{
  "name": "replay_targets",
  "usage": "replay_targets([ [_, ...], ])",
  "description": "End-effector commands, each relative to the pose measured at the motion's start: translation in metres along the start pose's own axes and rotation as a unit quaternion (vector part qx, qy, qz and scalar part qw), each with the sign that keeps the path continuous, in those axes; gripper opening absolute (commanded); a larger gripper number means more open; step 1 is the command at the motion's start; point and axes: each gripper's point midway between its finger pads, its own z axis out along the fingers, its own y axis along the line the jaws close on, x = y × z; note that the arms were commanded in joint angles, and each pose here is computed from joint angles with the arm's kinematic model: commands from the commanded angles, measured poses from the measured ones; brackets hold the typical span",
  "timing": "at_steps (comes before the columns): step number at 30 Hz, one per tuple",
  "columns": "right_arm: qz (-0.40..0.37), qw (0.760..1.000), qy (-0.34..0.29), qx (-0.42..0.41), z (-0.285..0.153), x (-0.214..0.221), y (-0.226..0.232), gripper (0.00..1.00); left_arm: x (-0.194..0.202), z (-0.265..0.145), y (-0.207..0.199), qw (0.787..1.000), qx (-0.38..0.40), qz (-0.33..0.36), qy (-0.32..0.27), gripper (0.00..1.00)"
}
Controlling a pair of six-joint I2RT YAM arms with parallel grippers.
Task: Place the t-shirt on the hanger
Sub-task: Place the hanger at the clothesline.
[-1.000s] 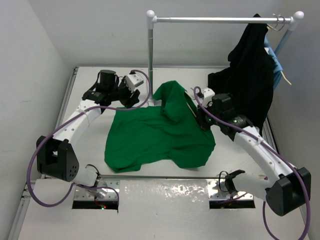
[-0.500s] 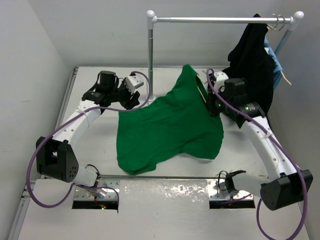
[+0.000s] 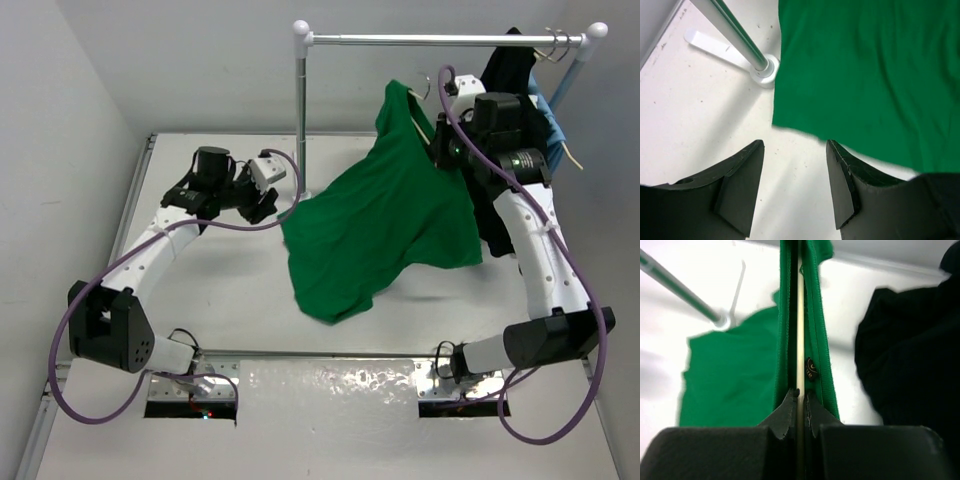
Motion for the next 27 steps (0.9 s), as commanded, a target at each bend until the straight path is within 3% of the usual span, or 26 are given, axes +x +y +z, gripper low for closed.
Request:
replay_targets([
  [1,-0.009,0.997,-0.079,0.005,-0.018,-0.046,0.000,0.00,-0.007,-0.006,0.002,1.000,-0.010,0.018,-0.016,0.50],
  [10,-0.011,0.993,-0.115,-0.004,-0.027,-0.038,0.005,0.00,-0.012,-0.006,0.003,0.999,-0.012,0.021,-0.026,0.50],
  [27,-0.008,0.982,-0.178,0.058,-0.067,-0.074,-0.013,0.00,-0.012,-0.007,0.002,0.999,-0.010,0.021,-0.025,0.50],
])
